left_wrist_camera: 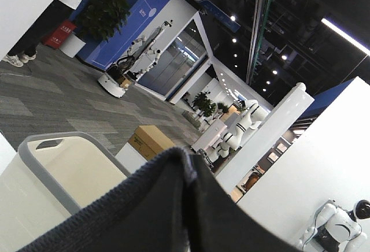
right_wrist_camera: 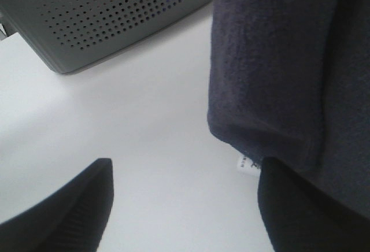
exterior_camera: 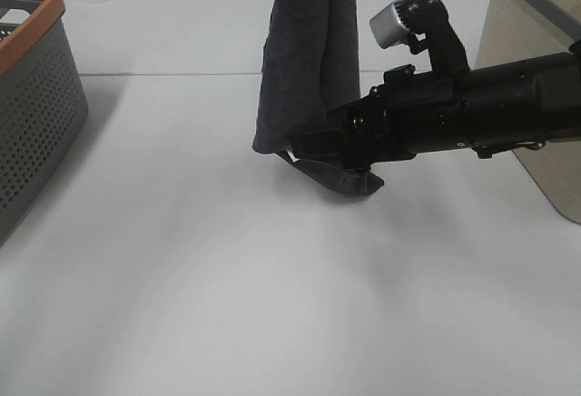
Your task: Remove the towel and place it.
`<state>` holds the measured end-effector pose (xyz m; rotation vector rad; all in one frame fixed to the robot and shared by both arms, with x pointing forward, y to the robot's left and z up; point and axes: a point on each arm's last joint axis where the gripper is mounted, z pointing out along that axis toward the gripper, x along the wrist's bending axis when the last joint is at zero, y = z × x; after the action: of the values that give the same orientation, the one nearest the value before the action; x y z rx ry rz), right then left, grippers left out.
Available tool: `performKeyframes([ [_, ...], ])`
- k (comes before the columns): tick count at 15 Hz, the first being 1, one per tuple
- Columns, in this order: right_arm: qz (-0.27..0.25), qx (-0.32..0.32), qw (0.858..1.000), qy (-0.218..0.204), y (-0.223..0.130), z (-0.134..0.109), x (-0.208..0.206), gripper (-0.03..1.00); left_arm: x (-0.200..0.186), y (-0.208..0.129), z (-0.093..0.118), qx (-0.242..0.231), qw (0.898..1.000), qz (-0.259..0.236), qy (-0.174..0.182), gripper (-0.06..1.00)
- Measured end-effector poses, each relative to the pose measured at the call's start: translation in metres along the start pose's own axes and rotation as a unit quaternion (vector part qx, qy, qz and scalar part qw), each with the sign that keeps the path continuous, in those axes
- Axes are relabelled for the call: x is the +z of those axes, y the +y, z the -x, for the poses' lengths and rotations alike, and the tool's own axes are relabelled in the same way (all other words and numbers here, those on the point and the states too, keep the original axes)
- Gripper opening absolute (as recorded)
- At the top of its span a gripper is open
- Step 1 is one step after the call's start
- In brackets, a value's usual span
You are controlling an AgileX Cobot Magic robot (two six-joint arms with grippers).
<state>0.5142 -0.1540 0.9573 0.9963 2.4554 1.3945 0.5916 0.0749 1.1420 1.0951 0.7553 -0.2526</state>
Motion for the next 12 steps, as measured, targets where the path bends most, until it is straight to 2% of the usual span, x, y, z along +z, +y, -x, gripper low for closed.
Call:
performKeyframes([
  [3,-0.017,0.009,1.0,-0.015,-0.002,0.014,0.017,0.7,0.0,0.0,0.002,-0.001,1.0,-0.001,-0.009,0.0],
  [12,-0.011,0.032,0.999,-0.016,0.013,0.04,0.053,0.69,0.0,0.0,0.003,-0.001,1.0,-0.002,-0.017,0.0],
])
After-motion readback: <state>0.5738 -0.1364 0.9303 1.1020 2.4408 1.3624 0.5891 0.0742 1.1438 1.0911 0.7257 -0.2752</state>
